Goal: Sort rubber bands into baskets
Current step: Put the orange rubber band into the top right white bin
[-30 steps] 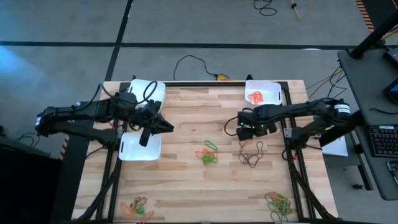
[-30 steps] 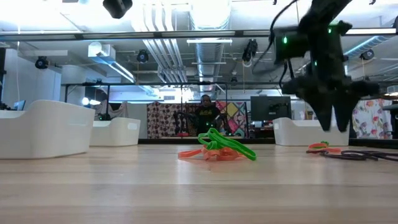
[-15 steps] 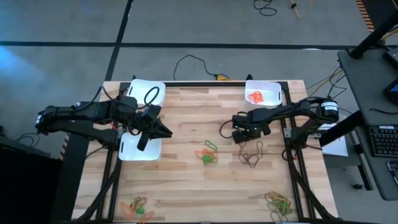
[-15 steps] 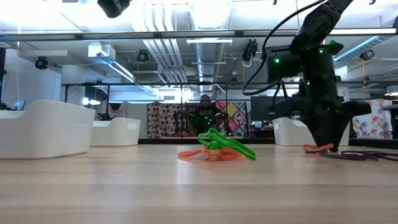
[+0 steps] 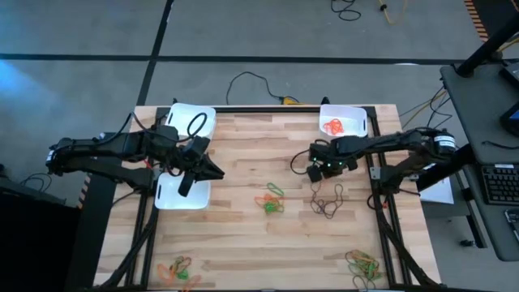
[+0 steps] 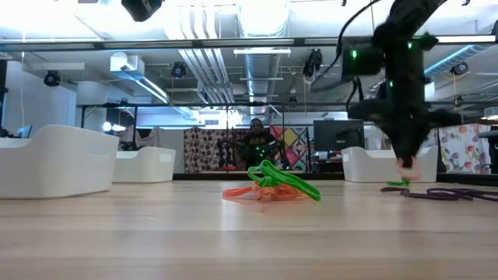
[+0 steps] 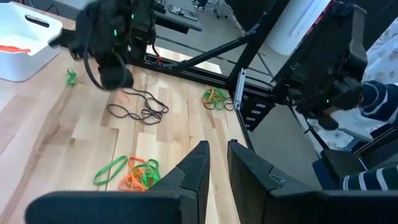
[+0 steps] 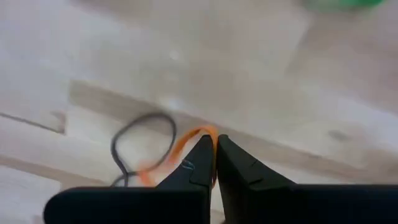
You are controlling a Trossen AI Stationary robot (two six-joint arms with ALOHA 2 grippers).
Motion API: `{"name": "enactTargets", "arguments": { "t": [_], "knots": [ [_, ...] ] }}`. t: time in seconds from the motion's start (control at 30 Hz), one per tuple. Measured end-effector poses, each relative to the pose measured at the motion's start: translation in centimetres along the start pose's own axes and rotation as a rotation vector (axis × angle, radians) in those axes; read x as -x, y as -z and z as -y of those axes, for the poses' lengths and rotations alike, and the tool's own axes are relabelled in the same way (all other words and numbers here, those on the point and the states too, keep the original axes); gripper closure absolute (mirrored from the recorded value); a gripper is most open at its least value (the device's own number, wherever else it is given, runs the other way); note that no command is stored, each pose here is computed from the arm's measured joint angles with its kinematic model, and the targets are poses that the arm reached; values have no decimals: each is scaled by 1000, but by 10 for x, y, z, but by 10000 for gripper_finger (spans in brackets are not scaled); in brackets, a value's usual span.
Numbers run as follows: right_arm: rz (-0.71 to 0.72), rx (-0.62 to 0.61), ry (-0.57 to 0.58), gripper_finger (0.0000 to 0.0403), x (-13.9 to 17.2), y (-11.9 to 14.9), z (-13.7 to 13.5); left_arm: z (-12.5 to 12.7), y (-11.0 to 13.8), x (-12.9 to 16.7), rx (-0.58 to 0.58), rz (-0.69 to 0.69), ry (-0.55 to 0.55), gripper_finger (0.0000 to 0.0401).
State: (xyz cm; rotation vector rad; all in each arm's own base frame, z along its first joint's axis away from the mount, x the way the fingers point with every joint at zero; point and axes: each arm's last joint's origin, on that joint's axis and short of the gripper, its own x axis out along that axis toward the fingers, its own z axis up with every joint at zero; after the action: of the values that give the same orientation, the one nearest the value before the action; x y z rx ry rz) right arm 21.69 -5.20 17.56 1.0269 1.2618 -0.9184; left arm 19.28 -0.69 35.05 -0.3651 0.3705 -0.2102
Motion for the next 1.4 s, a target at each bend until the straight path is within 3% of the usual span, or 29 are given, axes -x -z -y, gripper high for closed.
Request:
{"name": "enactTargets", "arguments": {
  "t": [0.23, 0.43, 0.63, 0.87, 1.07, 1.23, 1.4],
  "knots": [
    [197, -38, 27, 394, 55, -42, 24, -1, -2, 0, -4, 24, -20, 359],
    [268, -125, 119, 394, 70, -95, 72, -2, -4, 0, 14, 55, -57, 359],
    [228, -178, 224, 394, 56, -125, 112, -2, -4, 0, 73, 59, -61, 359],
    [261, -170, 383, 394, 23, -148, 108, -3, -10, 1, 72, 140, -121, 359],
    [268, -145, 513, 394, 8, -153, 106, 4, -25, 5, 59, 185, -115, 359],
    [237, -55, 615, 394, -8, -156, 102, 6, -40, 6, 3, 235, -189, 359],
    [189, -27, 654, 389, -24, -158, 102, 9, -53, 5, -21, 264, -221, 359]
  ]
}}
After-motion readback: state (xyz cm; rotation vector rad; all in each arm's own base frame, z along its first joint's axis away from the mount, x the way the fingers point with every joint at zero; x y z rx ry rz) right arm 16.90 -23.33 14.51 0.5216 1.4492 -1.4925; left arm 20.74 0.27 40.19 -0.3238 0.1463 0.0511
